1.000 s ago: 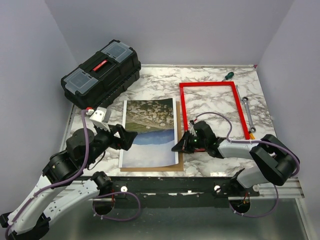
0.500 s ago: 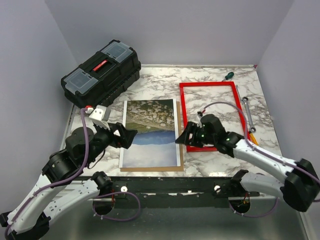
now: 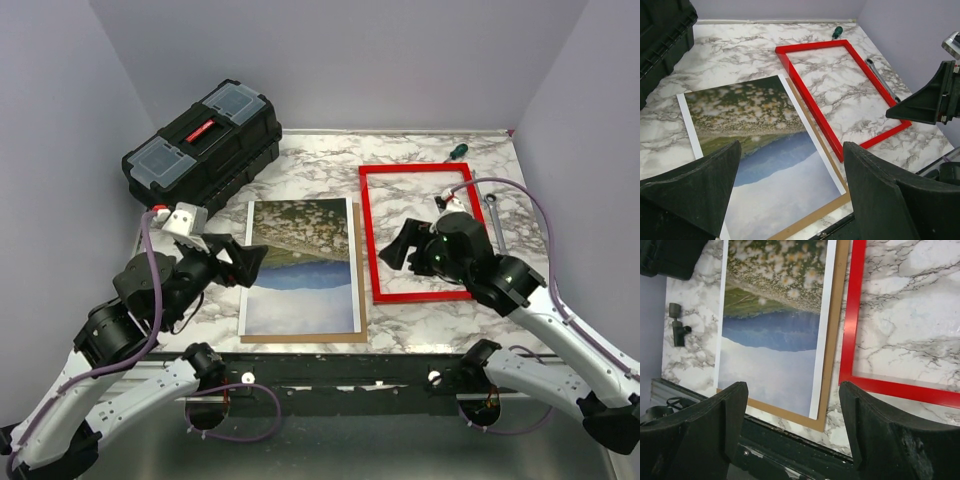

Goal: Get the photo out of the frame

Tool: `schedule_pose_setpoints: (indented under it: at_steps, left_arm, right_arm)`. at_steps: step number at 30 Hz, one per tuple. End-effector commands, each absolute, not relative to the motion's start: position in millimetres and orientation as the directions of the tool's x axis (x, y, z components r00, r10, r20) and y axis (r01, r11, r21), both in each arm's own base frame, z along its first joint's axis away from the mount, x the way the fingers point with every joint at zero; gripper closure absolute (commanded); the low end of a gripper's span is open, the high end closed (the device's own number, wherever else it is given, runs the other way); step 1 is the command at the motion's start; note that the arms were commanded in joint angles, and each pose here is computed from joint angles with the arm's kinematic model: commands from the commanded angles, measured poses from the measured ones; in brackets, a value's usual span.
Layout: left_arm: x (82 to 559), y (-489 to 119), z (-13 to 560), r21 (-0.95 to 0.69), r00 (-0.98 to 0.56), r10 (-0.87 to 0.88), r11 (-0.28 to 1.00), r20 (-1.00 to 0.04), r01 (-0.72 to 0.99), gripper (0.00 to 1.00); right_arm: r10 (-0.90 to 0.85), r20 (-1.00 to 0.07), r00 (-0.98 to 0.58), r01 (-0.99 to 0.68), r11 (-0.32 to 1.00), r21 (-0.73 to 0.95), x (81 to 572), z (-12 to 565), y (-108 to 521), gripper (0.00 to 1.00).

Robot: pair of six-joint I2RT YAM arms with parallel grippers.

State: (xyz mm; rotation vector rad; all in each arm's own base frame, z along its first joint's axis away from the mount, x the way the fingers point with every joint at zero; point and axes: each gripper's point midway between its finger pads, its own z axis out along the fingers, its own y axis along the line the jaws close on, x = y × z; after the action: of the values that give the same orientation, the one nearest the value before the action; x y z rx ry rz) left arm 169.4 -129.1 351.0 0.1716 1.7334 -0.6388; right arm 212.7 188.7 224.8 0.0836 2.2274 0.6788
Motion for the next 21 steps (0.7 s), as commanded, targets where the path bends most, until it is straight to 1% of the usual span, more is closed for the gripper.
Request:
schedule_pose_setpoints:
  at_steps: [1, 6, 7, 8, 11, 12, 15, 18, 21]
  left_arm:
    - [167, -133, 352, -0.362, -0.273, -0.259, 0.813, -0.926, 0.456, 0.15]
    - [159, -118, 380, -0.351, -0.177, -0.303, 0.804, -0.936, 0.48, 0.14]
    - [157, -114, 389, -0.349, -0.15, -0.317, 0.802, -0.936, 0.485, 0.14]
    - [154, -110, 398, -0.346, -0.117, -0.333, 0.798, -0.935, 0.494, 0.11]
    - [146, -96, 425, -0.351, -0.019, -0.399, 0.784, -0.917, 0.511, 0.07]
    - [142, -91, 433, -0.352, 0.011, -0.418, 0.779, -0.908, 0.52, 0.06]
    - [134, -79, 452, -0.346, 0.081, -0.453, 0.773, -0.888, 0.531, 0.06]
    - [131, -73, 462, -0.336, 0.108, -0.455, 0.779, -0.884, 0.53, 0.06]
    - [129, -69, 468, -0.329, 0.123, -0.454, 0.783, -0.883, 0.528, 0.06]
  right_arm:
    - [0.298, -0.724, -0.622, -0.128, 0.874, 0.47, 219, 240, 174, 0.2]
    - [0.396, -0.838, -0.375, -0.121, 0.876, 0.467, 220, 325, 129, 0.13]
    - [0.417, -0.851, -0.32, -0.117, 0.873, 0.473, 217, 344, 117, 0.11]
    - [0.43, -0.859, -0.279, -0.114, 0.873, 0.474, 213, 359, 108, 0.1]
    - [0.444, -0.882, -0.161, -0.17, 0.868, 0.467, 196, 403, 85, 0.06]
    - [0.457, -0.88, -0.127, -0.187, 0.861, 0.474, 189, 415, 79, 0.03]
    - [0.477, -0.877, -0.061, -0.224, 0.85, 0.478, 174, 440, 65, 0.02]
    - [0.499, -0.866, -0.035, -0.234, 0.838, 0.493, 166, 452, 57, 0.0]
    - [0.515, -0.857, -0.021, -0.254, 0.827, 0.502, 161, 457, 54, 0.0]
